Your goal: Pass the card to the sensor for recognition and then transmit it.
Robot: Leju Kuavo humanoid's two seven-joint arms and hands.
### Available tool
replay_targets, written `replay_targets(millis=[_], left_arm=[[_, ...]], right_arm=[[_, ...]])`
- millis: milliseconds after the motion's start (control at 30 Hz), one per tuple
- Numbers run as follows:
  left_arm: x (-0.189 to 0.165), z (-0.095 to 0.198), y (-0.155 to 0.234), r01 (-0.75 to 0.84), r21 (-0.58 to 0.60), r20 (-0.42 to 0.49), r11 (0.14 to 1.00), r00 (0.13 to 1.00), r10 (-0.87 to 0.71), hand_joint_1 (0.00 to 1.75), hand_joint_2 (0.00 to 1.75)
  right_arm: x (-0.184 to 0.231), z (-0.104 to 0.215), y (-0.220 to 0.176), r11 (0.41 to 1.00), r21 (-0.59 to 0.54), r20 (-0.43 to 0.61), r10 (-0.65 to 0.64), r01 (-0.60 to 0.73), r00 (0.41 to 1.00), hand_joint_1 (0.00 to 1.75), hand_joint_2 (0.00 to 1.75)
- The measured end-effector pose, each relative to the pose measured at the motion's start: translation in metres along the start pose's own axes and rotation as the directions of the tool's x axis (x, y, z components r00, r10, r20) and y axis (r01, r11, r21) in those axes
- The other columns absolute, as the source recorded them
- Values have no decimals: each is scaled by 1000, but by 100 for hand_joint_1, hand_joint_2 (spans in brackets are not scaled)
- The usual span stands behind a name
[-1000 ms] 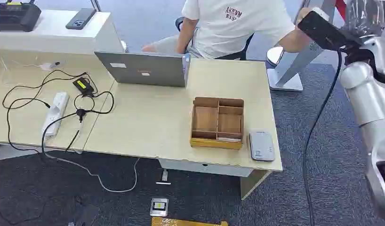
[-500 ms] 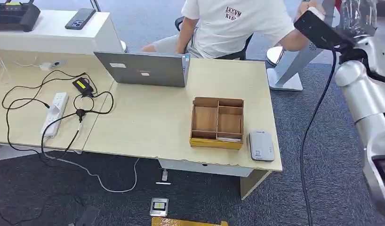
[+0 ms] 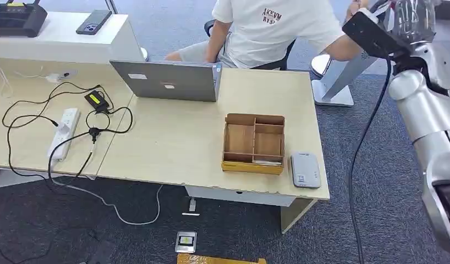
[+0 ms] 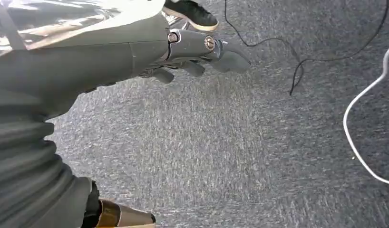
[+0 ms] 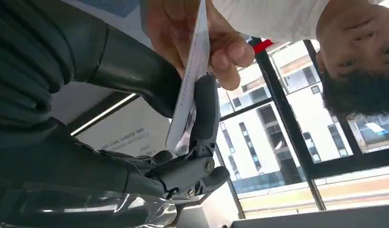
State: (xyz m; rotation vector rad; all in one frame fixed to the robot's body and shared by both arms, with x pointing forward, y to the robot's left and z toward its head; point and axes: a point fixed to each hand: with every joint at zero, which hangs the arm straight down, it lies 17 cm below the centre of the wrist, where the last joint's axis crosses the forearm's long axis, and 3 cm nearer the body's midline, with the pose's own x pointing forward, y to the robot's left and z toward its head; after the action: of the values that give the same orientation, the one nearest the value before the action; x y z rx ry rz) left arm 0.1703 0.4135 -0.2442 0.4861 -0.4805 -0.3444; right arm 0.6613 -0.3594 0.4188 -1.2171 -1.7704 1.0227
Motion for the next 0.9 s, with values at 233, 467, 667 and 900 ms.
replay_targets(millis=[233,467,667,900], left_arm=[[-1,0,0,-19,4,-7,1000,1000,19,0,175],[-7,1,0,-33,8,-43,999,998,33,0,175],[-13,1,0,-41,8,-75,999,996,41,0,175],[-14,1,-1,-55,8,-82,998,995,55,0,175]], right_arm=[[1,11,30,993,80,-26,-80,81,996,175,175],[-9,55,102,958,234,-113,-144,168,983,175,175],[-17,100,152,917,333,-182,-167,220,969,175,175],[-12,130,173,886,401,-194,-165,231,967,175,175]])
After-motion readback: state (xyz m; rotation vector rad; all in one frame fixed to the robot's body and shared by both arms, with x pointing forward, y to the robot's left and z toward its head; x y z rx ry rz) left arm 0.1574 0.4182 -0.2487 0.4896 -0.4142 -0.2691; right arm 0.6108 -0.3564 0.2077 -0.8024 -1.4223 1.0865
